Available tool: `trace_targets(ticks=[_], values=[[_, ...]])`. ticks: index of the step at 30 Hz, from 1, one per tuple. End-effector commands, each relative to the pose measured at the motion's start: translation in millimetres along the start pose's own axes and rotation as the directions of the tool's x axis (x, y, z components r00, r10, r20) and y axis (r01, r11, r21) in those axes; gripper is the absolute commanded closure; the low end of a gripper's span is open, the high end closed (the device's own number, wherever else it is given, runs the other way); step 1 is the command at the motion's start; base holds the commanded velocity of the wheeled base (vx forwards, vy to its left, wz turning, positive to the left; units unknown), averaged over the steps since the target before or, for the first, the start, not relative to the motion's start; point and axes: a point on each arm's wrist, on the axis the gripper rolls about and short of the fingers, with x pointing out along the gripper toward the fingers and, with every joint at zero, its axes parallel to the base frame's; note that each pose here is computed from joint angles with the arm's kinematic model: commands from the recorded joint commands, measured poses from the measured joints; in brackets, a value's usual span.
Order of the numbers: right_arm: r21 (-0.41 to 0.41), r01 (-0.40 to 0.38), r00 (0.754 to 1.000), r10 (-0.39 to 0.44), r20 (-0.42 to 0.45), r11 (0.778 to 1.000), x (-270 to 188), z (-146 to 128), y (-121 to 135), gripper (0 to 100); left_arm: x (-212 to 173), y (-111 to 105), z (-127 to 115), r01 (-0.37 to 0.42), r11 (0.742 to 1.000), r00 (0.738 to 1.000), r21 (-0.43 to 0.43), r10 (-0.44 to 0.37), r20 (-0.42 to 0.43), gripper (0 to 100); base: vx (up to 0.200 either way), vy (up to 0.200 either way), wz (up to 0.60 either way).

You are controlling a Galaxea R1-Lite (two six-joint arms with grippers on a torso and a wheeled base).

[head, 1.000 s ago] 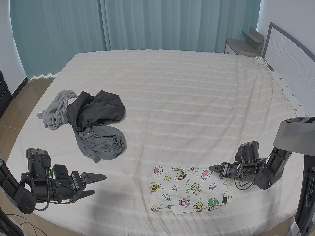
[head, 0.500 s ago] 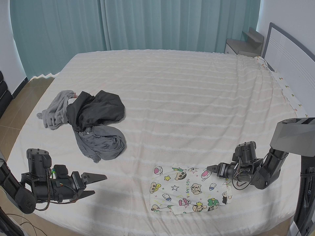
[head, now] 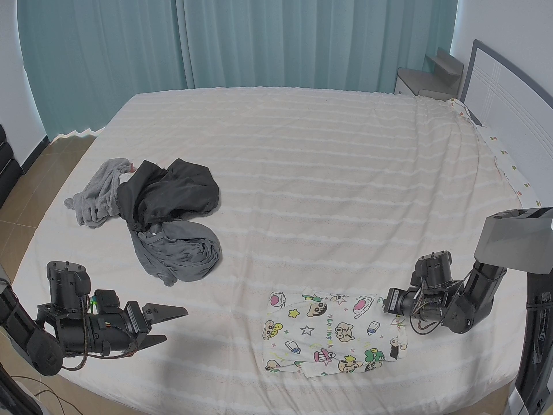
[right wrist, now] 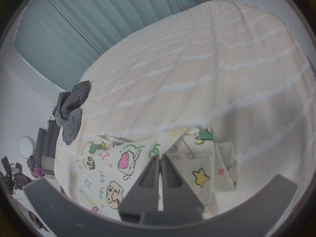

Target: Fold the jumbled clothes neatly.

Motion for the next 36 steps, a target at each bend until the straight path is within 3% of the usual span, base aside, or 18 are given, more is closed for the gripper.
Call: trace_targets(ticks=[1, 36], values=[[0.022, 0.019, 1.000, -0.019, 0.015, 1.000, -6.6, 5.0, -8.8, 100, 0.0, 0.5, -0.4, -0.002, 1.000, 1.000, -0.002, 0.002, -0.002, 0, 0.000, 0.000, 0.00], [0.086, 0.054, 0.995, -0.061, 0.081, 0.995, -9.9, 21.2, -29.9, 100, 0.2, 0.2, -0.5, -0.001, 1.000, 1.000, -0.001, 0.001, -0.002, 0, 0.000, 0.000, 0.00]])
